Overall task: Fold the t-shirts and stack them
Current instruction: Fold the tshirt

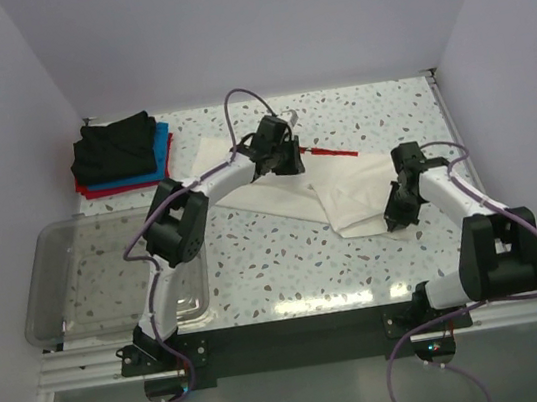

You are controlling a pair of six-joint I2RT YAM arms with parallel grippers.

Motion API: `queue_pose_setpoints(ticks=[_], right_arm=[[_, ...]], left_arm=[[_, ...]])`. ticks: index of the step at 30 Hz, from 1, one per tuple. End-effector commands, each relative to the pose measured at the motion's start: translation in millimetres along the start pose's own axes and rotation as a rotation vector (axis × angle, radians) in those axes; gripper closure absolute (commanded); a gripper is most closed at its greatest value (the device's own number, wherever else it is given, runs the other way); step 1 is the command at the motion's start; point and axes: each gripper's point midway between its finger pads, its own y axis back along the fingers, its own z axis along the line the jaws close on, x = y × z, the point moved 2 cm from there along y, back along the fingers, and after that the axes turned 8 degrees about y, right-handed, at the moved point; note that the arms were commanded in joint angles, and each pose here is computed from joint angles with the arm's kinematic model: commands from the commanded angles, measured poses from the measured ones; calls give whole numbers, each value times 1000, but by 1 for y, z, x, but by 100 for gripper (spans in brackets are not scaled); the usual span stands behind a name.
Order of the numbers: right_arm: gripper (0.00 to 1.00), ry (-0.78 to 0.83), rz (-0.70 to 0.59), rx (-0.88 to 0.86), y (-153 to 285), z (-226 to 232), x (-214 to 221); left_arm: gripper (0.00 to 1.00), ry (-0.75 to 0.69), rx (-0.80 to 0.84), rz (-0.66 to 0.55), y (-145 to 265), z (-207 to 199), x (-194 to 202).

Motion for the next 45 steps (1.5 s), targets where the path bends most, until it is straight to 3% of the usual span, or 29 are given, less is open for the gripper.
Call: queue_pose_setpoints(ticks=[1,8,21,24,25,26,28,31,37,39,40,41,45], right_arm=[[100,39,-5,-33,6,9,7],[100,126,25,2,8,20,16],[100,127,67,134,16,-4,34],[84,122,52,123,25,-3,32],[75,119,36,107,30,-1,30],[57,117,37,105,36,-1,31],[42,108,-6,78,52,3,24],[36,96,-75,39,69,11,9],[46,87,-155,-19,60,38,-30],[55,84,-117,-23,40,46,-33],[66,82,-120,-34,33,51,-38],[70,76,-106,-28,26,52,-39],[80,87,-42,48,-3,43,-33]], left_arm=[[72,36,127,-46,21,-34,-17],[61,45,150,-32,21,-42,-11],[60,-3,56,-52,20,-27,-19],[60,-15,20,-72,25,-9,-32],[60,-11,10,-78,28,-1,-37],[60,15,-12,-95,33,18,-47],[60,36,-33,-111,39,39,-57],[60,58,-81,-135,43,77,-72],[60,25,-122,-130,34,100,-75],[60,31,-130,-112,28,104,-68],[60,38,-139,-95,25,109,-61],[60,40,-145,-89,24,111,-58],[61,48,-183,-73,25,122,-43]])
